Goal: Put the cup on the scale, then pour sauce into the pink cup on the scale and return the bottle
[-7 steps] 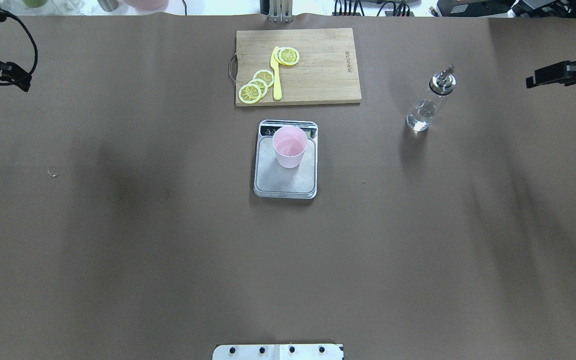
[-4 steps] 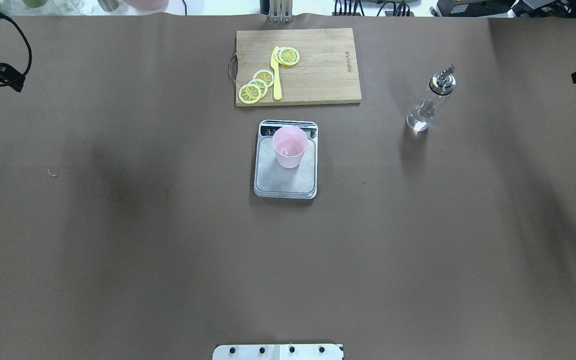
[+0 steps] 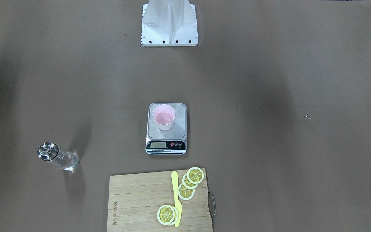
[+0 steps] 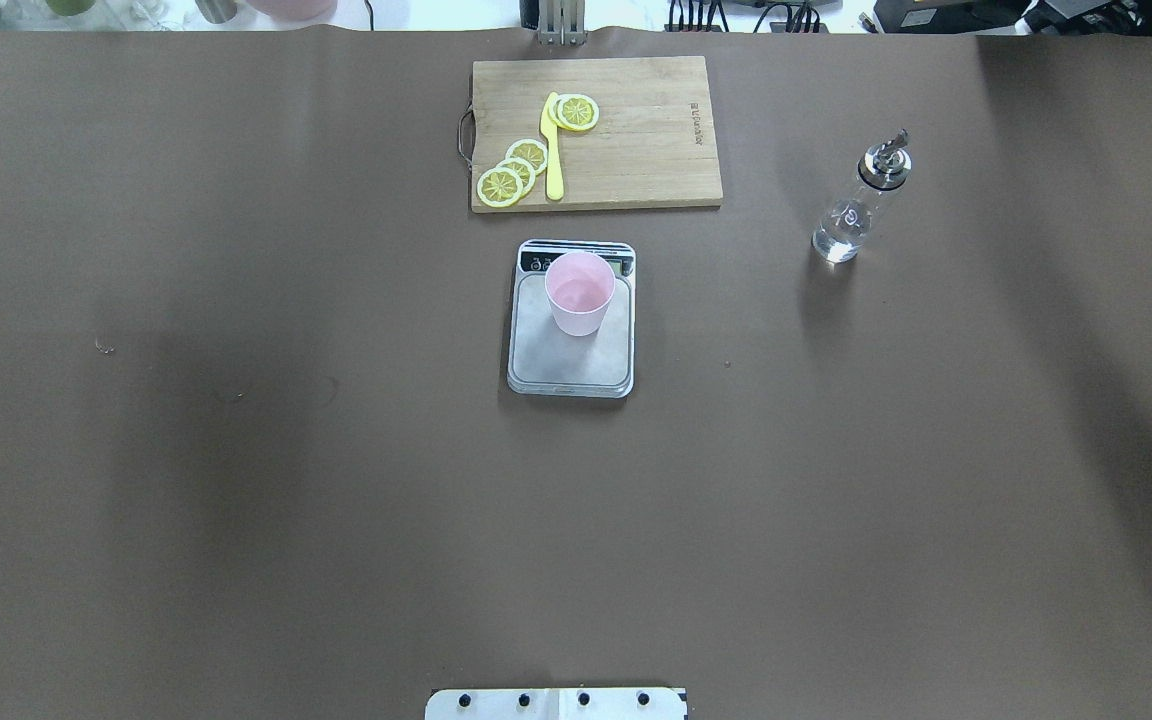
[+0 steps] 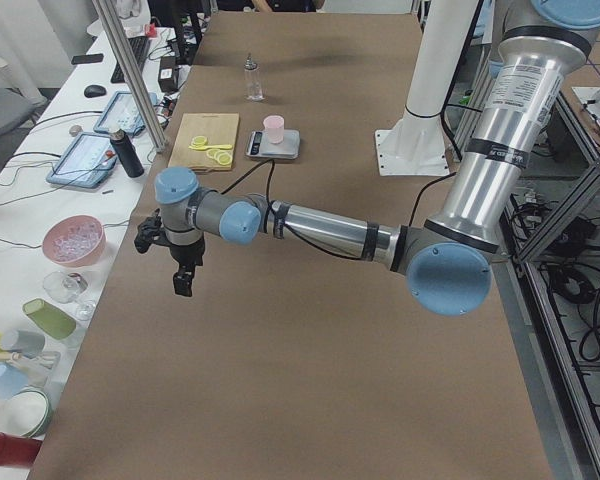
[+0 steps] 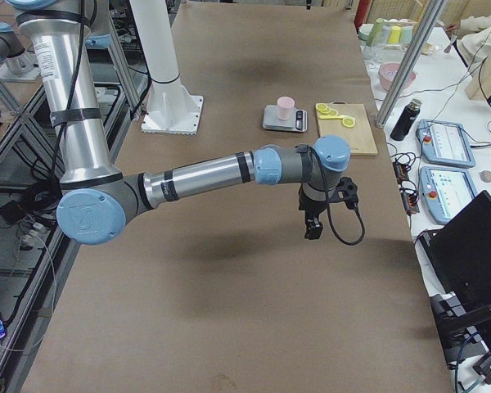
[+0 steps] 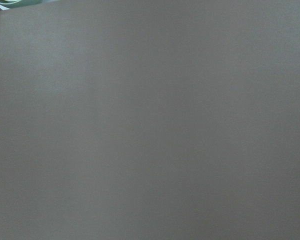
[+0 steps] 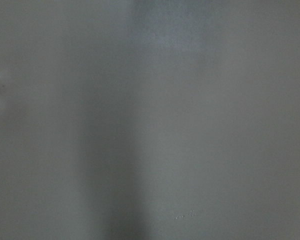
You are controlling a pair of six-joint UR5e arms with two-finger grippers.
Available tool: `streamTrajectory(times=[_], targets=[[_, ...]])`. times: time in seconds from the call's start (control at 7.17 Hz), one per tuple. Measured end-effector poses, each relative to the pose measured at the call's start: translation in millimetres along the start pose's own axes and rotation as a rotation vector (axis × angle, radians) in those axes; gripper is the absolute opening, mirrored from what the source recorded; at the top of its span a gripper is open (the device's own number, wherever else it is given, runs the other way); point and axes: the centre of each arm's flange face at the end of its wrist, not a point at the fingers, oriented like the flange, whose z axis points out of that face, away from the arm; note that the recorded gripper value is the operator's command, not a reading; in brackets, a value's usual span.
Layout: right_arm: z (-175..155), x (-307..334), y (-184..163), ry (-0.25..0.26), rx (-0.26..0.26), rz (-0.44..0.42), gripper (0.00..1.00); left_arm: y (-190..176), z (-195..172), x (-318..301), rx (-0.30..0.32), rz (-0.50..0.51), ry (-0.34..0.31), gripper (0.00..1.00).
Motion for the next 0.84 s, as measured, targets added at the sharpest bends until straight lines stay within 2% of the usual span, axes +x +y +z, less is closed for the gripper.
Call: streamTrajectory(times=[0.28,0.56,0.84], targets=[[31,44,29,-0.010,-0.012,0.044,1.00,40,-3,-69,-0.045,-0.014,0.028,0.99],[25,70,44,-0.025,0.011,0.093,1.00,83,19,-106,-0.093,-0.060,0.032,0.99],[9,87,52,-0.042,0.045,0.128,1.00,97,25,-118,-0.107,-0.083,0.032,0.99]])
